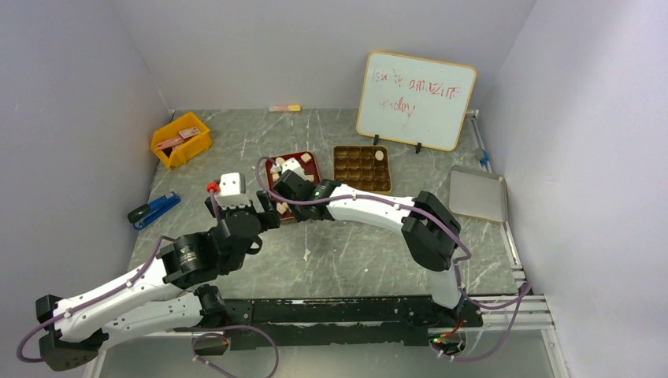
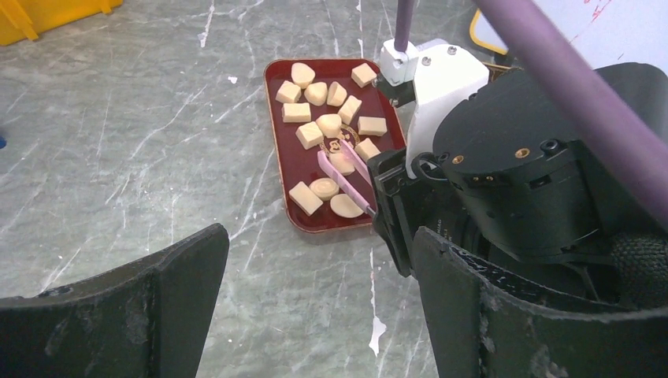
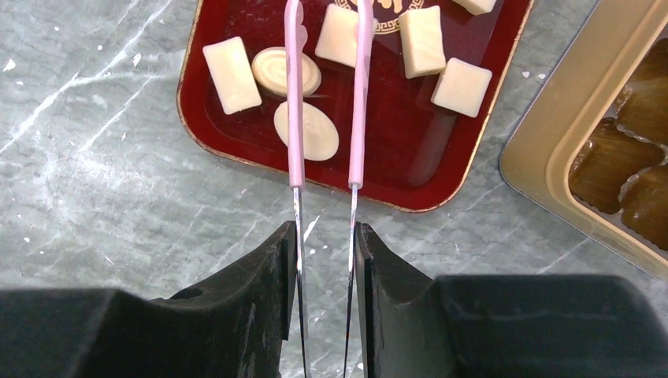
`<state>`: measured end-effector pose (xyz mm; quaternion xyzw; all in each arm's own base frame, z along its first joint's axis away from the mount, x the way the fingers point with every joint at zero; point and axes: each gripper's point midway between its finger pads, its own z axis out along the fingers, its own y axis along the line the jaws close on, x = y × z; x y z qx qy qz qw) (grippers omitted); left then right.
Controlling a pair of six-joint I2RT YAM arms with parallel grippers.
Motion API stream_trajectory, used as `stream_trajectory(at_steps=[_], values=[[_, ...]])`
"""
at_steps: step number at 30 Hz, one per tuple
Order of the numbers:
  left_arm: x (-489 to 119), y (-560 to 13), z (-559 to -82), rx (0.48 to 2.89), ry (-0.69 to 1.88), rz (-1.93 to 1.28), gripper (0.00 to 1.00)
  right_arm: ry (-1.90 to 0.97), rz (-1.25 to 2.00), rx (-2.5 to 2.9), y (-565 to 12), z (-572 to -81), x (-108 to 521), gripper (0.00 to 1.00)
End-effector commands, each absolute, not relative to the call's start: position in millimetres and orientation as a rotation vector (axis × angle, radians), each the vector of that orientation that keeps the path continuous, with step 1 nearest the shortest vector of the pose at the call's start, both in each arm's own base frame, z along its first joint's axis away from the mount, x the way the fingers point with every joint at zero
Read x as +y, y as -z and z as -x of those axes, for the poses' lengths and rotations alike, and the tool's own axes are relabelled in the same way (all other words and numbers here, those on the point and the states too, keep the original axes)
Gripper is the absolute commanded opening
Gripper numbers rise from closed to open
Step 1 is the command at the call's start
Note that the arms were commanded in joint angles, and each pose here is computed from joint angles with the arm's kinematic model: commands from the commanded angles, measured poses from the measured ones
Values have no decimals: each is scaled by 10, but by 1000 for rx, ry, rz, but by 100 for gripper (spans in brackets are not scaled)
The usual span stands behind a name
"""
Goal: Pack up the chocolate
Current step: Pick up the fake chocolate from the plate.
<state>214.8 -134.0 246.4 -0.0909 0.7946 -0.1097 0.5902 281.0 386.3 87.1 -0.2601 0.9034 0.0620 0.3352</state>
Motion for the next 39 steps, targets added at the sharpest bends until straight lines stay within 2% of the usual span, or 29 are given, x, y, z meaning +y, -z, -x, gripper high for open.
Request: stream_trajectory(at_steps=[1, 39], values=[[-1311, -2566, -2164, 1817, 259, 237, 91, -158, 637, 2306, -1091, -2897, 3935, 34], [-1284, -2548, -2150, 1818, 259, 241, 91, -110, 639, 2350, -821, -2858, 3857, 38]])
